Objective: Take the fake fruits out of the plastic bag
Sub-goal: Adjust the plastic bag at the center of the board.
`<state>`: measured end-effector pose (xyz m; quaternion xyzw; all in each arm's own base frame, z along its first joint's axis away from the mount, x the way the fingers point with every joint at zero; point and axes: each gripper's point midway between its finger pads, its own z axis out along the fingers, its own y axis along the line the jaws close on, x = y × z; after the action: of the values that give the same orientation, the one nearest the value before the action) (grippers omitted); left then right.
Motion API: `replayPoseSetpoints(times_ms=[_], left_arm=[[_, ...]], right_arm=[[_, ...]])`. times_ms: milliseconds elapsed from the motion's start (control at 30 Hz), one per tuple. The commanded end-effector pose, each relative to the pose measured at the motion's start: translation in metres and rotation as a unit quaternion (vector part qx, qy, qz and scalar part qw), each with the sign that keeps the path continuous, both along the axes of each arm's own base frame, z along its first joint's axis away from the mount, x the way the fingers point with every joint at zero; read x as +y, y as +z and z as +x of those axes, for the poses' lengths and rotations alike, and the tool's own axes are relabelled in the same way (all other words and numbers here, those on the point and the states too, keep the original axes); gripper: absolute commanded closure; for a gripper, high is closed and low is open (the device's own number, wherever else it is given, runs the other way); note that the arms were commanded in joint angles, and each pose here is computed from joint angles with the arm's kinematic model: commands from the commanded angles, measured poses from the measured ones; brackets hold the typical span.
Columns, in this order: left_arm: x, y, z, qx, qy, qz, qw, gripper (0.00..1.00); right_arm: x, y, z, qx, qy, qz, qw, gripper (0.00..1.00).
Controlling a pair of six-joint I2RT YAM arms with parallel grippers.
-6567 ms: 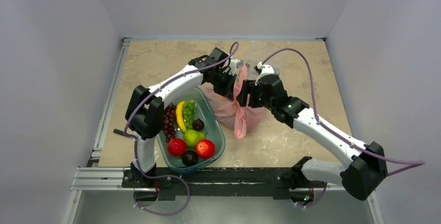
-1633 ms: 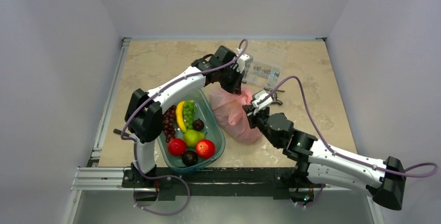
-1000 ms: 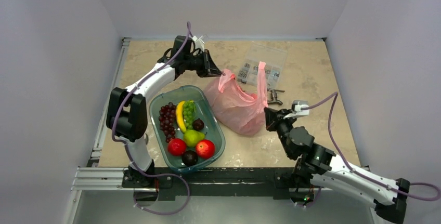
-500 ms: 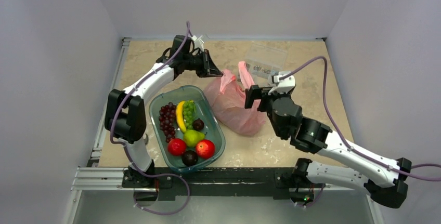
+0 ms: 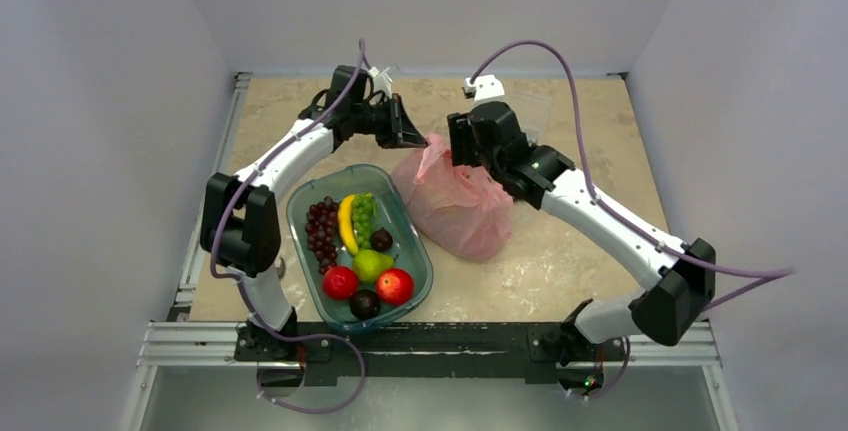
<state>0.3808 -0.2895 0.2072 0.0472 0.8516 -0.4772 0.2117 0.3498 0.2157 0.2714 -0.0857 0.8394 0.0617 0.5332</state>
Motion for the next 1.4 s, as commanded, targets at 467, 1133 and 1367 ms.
replayPoseSetpoints(times_ms=[467,1133,1367], left_arm=[[0.022,0.133,-0.024,-0.329,-0.005,-0.002,0.944,0.23],[-0.053,0.106,-0.112,-0.577,-0.136,0.098,0.800,0.16],[-0.073,0.088,-0.117,-0.545,-0.157,0.102,0.817,0.08]], right_arm=[[-0.003,0.034,-0.023,-0.064,0.029,0.087,0.994,1.00],[-0.004,0.037,-0.029,-0.071,0.038,0.102,0.992,1.00],[-0.002,0.032,-0.031,-0.067,0.042,0.109,0.991,1.00]])
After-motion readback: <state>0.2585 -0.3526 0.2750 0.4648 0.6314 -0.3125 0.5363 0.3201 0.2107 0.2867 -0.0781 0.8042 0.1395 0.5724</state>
